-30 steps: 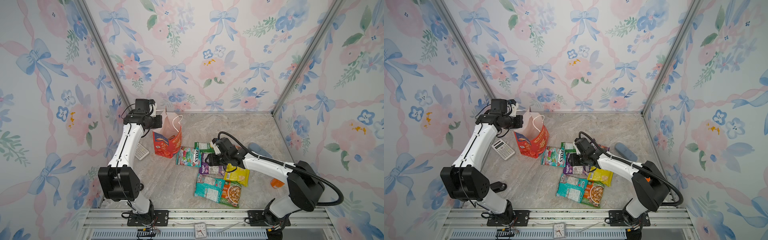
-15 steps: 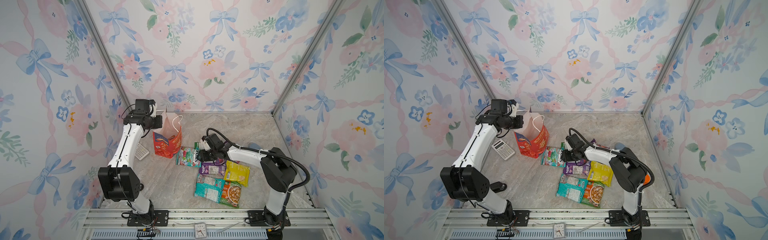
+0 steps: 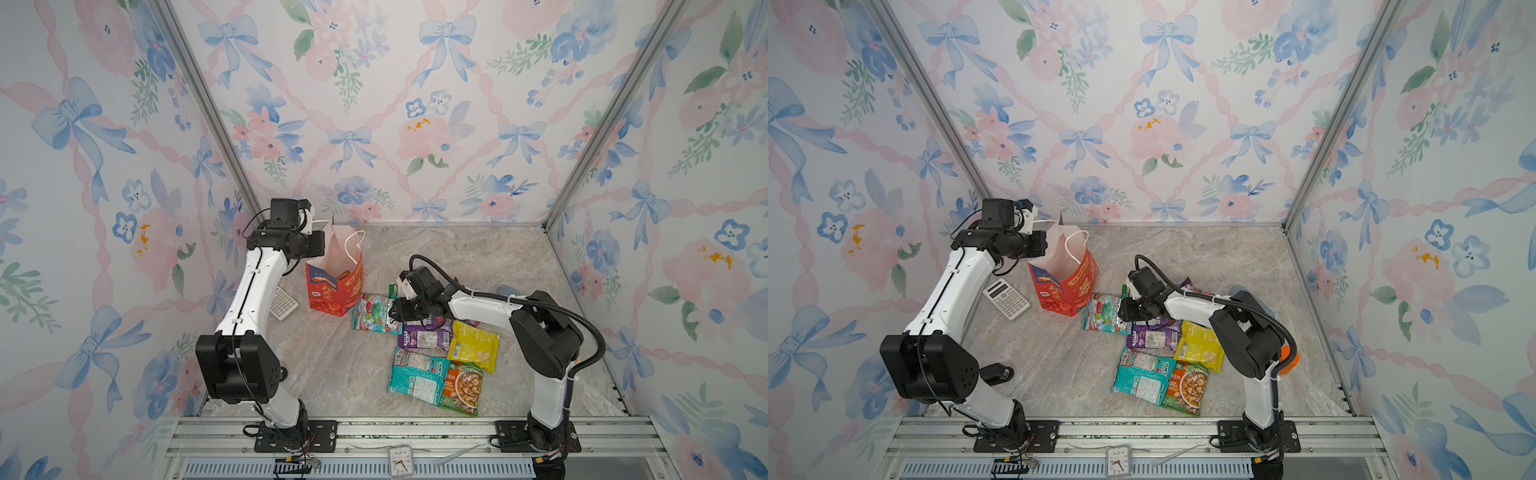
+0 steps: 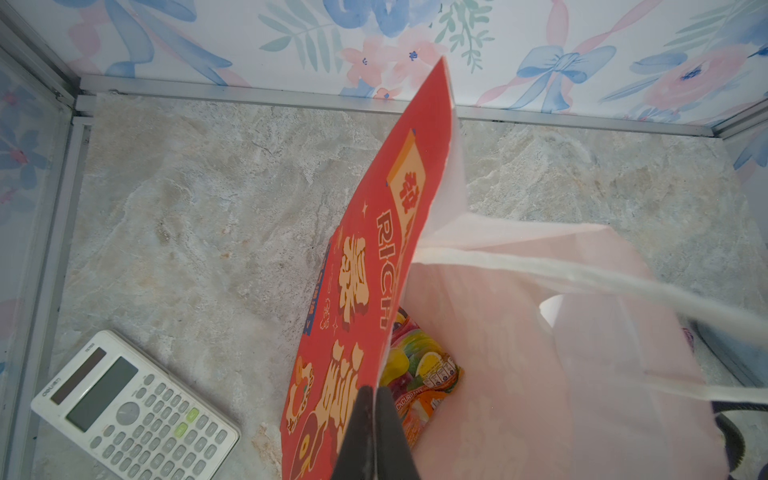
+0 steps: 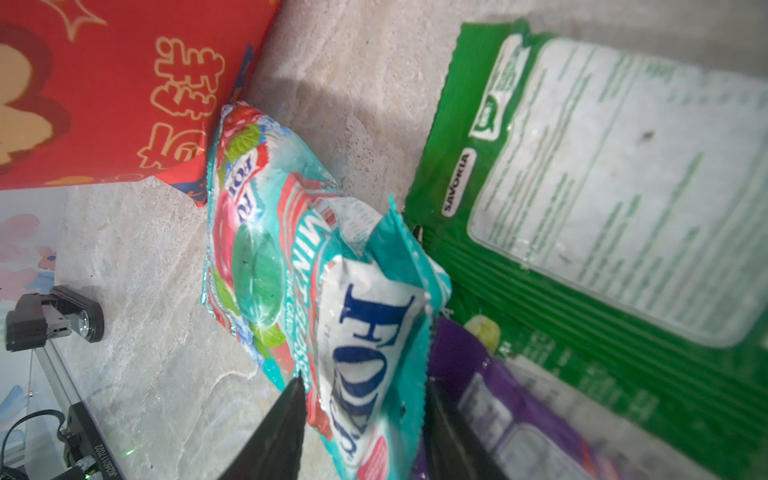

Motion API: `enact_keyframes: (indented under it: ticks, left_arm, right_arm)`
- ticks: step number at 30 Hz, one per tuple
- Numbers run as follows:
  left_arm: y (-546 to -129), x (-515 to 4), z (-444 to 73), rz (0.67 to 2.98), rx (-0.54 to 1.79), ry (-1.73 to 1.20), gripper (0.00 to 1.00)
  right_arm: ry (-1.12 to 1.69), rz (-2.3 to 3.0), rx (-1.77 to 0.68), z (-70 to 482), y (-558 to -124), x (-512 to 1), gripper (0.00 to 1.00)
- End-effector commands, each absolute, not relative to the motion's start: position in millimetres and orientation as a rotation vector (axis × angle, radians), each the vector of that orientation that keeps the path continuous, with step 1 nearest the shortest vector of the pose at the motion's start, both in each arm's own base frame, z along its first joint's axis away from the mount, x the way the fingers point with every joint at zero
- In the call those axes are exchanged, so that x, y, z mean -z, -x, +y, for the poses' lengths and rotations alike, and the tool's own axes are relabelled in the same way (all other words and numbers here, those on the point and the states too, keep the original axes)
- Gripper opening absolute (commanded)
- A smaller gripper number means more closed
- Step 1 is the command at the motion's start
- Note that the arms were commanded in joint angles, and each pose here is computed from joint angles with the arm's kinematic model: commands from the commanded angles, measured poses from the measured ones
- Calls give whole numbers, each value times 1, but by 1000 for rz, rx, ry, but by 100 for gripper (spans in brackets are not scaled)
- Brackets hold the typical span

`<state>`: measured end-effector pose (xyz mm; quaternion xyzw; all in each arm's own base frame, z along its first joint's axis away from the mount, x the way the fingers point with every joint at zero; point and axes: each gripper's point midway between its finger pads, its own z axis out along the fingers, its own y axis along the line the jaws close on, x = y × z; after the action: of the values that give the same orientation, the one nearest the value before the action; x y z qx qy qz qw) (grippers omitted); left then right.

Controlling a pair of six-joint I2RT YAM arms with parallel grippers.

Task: Place the snacks into the paper bag
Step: 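Lower the right gripper and close it on the mint Fox's packet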

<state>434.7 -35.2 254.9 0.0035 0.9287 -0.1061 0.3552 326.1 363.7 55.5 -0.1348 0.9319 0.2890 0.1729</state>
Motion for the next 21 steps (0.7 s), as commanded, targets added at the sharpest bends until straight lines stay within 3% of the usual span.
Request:
enact_keyframes:
  ticks: [1, 8, 21]
  left_arm:
    - [-427, -243, -35, 2439, 291, -3, 0]
    - [-427, -244, -36, 2437, 295, -5, 0]
    - [-426, -248, -37, 2427, 305, -14, 0]
  right_arm:
    - [379, 2619, -850, 373, -333, -59, 44]
    - [378, 2598, -877, 376, -335, -68, 22]
    - [449, 2481, -863, 370, -337, -133, 3]
